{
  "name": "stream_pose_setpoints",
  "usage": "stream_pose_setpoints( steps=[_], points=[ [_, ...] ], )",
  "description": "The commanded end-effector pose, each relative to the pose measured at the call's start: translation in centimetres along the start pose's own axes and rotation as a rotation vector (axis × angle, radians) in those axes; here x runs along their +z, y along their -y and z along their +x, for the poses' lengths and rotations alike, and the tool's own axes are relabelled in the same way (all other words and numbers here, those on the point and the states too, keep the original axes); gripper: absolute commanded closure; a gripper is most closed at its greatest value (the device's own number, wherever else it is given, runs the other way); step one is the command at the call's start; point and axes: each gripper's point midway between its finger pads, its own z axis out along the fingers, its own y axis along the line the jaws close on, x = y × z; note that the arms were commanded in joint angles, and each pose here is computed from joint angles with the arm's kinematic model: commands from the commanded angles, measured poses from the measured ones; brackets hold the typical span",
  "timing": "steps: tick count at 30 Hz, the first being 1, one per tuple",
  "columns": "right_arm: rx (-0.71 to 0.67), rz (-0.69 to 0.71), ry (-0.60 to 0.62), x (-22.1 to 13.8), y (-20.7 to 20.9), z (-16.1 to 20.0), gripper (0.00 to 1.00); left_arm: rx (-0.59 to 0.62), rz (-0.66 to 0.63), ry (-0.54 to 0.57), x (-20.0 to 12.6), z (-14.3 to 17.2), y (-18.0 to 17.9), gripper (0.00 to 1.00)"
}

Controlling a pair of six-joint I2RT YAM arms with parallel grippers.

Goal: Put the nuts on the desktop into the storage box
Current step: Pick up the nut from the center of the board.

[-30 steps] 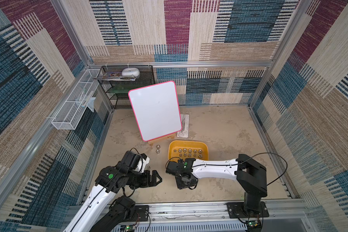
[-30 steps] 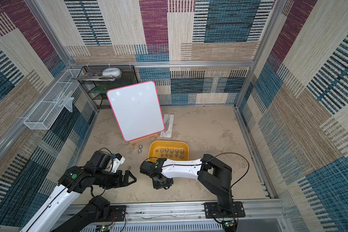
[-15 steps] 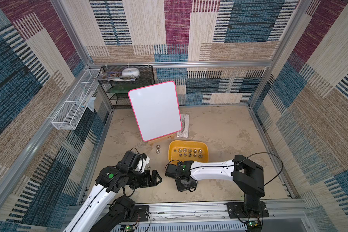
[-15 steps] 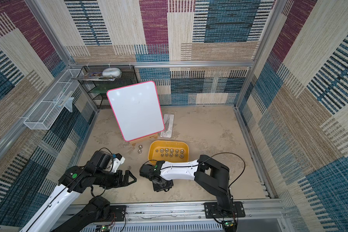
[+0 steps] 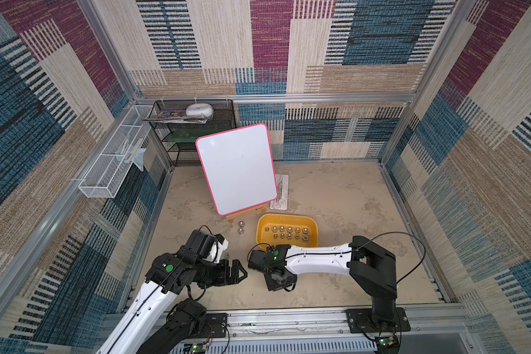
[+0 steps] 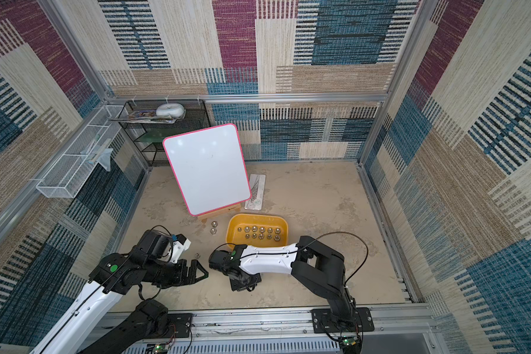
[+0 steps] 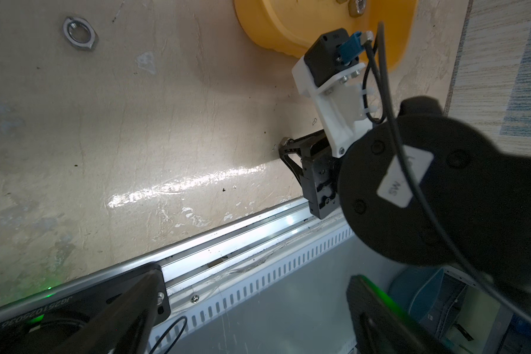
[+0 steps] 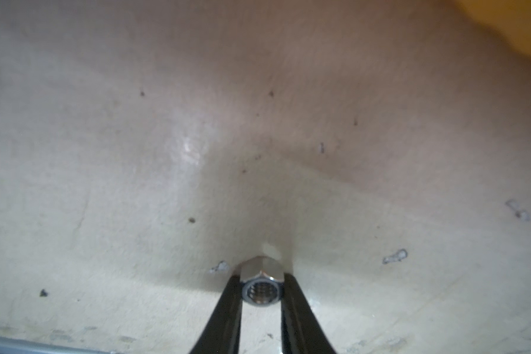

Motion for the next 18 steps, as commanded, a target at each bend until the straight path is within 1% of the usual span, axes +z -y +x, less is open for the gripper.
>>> stream_pose_setpoints(
  steps=[1, 6, 12, 18],
  points=[
    [-0.003, 0.025, 0.041, -0.2, 0.3, -0.9, 0.76, 0.014, 0.006, 0.014, -0.3, -0.3, 0.2, 0.0],
    [0.006, 0.028, 0.065, -1.7, 0.8, -1.3, 0.76, 0.021, -0.011, 0.029, -0.4, -0.6, 0.1, 0.0],
    [0.038, 0.024, 0.114, -4.7, 1.8, -2.7, 0.75, 0.031, -0.039, 0.054, -0.7, -1.4, 0.0, 0.0],
    [0.089, -0.009, 0.178, -7.6, 3.2, -5.8, 0.75, 0.04, -0.043, 0.071, -0.8, -2.2, 0.3, 0.0]
  ],
)
